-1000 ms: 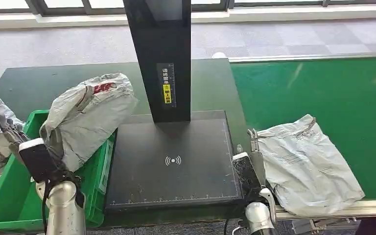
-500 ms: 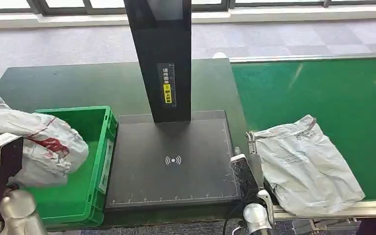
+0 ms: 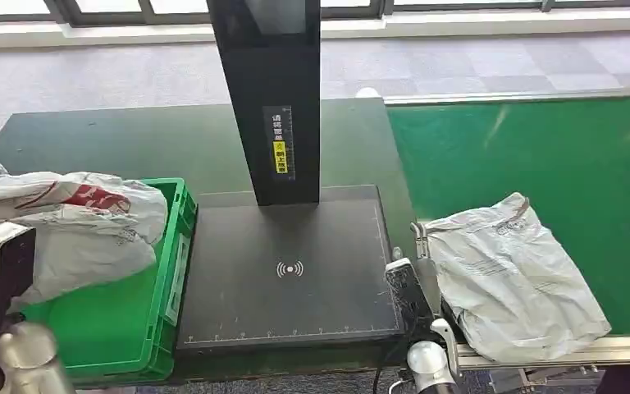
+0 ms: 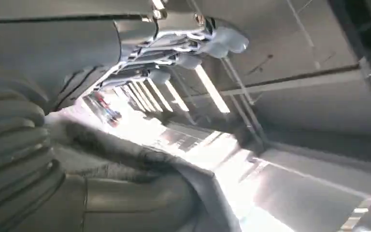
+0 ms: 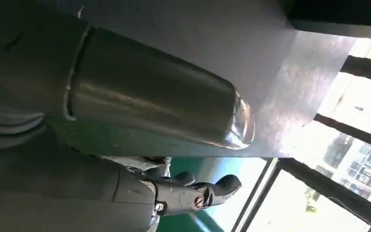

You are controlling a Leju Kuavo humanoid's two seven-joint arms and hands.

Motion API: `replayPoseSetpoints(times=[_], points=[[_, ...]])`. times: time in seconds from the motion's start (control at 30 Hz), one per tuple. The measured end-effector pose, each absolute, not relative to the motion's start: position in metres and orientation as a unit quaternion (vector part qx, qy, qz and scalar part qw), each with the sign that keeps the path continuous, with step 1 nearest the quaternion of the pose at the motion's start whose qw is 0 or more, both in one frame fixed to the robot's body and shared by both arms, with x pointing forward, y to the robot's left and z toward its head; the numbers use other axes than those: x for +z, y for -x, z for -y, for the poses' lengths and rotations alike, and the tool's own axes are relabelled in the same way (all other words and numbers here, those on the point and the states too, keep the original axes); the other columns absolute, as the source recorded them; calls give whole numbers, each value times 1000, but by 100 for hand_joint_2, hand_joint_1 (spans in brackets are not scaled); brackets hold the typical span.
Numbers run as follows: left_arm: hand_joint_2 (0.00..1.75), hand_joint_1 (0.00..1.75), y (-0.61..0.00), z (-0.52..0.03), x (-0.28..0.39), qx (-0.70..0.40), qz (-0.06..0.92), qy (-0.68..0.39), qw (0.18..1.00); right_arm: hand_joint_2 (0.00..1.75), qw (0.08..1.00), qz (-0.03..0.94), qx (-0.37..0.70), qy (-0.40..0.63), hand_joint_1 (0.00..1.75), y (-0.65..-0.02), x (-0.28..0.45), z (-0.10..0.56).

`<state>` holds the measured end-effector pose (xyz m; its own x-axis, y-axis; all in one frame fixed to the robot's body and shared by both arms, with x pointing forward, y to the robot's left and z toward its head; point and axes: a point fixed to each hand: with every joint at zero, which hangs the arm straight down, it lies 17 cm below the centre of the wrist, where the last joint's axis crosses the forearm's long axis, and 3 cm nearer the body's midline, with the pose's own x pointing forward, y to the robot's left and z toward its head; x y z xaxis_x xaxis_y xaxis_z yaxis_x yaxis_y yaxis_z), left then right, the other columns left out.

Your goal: Moved the parcel from conveyor to table for the left to box.

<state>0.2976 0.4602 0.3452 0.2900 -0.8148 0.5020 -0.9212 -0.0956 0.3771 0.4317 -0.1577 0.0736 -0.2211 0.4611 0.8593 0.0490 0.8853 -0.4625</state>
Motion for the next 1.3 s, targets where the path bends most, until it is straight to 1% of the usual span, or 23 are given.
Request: replayPoseSetpoints(times=[0.07, 0.17, 0.23, 0.33, 0.47, 0.77, 1.0, 1.17, 1.3], points=[[175, 0, -335, -447, 306, 58, 579, -715, 388, 0, 599, 764, 171, 168, 0, -432, 76, 159], [175, 0, -391, -416, 232, -8, 575, -656, 489, 0, 596, 768, 172, 160, 0, -432, 80, 157], [175, 0, -408, -399, 188, -43, 559, -633, 534, 0, 597, 767, 172, 158, 0, -432, 80, 158], [175, 0, -419, -384, 151, -75, 540, -616, 569, 0, 600, 765, 170, 160, 0, -431, 78, 162], [175, 0, -430, -371, 138, -89, 540, -603, 581, 0, 599, 766, 169, 161, 0, -431, 78, 162], [175, 0, -431, -370, 137, -90, 540, -602, 582, 0, 599, 766, 169, 162, 0, -431, 78, 162], [175, 0, -440, -360, 124, -100, 535, -591, 595, 0, 597, 767, 168, 163, 0, -431, 80, 163], [175, 0, -425, -374, 145, -84, 524, -632, 565, 0, 597, 767, 165, 167, 0, -431, 80, 165], [175, 0, -394, -407, 182, -34, 531, -661, 529, 0, 597, 767, 160, 172, 0, -432, 81, 168]])
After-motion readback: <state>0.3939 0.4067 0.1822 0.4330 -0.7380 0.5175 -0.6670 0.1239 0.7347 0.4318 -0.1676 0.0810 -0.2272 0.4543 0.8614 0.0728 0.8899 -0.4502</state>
